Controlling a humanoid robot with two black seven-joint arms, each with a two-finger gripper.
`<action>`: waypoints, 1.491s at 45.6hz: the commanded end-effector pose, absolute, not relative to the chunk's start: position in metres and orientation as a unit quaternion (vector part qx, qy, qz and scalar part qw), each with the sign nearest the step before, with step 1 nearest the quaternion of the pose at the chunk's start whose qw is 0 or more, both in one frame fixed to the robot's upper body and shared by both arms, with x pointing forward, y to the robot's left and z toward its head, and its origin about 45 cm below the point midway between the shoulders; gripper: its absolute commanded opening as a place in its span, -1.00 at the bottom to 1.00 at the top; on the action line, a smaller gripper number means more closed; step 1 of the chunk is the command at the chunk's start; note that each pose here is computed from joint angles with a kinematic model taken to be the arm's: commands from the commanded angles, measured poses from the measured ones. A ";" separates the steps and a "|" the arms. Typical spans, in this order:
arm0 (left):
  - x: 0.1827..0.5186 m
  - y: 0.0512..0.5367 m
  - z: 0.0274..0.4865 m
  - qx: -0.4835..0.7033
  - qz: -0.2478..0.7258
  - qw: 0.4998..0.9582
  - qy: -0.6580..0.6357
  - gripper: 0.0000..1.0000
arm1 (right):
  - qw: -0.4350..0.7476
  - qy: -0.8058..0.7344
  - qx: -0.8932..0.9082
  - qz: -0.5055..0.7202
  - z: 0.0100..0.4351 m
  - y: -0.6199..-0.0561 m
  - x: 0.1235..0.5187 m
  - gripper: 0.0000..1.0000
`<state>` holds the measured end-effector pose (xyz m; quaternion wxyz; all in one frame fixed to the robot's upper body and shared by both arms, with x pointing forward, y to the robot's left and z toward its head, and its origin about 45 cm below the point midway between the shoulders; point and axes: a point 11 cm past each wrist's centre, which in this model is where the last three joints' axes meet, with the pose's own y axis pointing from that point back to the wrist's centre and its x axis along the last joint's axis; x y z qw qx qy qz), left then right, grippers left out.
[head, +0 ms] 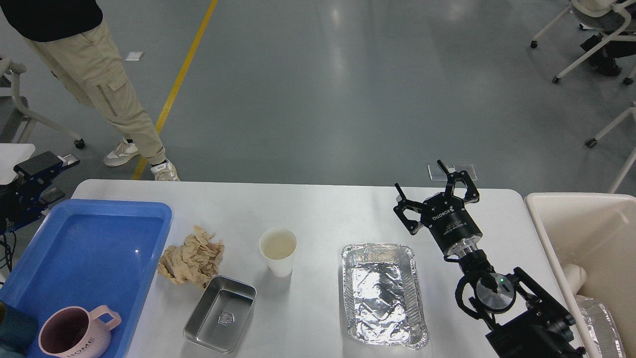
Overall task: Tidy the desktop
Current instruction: 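Release the mug and raise the left gripper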
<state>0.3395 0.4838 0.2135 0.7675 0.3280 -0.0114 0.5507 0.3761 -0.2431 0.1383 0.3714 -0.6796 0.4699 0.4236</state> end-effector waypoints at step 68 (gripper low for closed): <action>0.229 0.467 0.270 0.393 0.561 0.727 0.055 0.94 | 0.370 0.471 -0.677 0.428 0.135 -0.242 0.374 1.00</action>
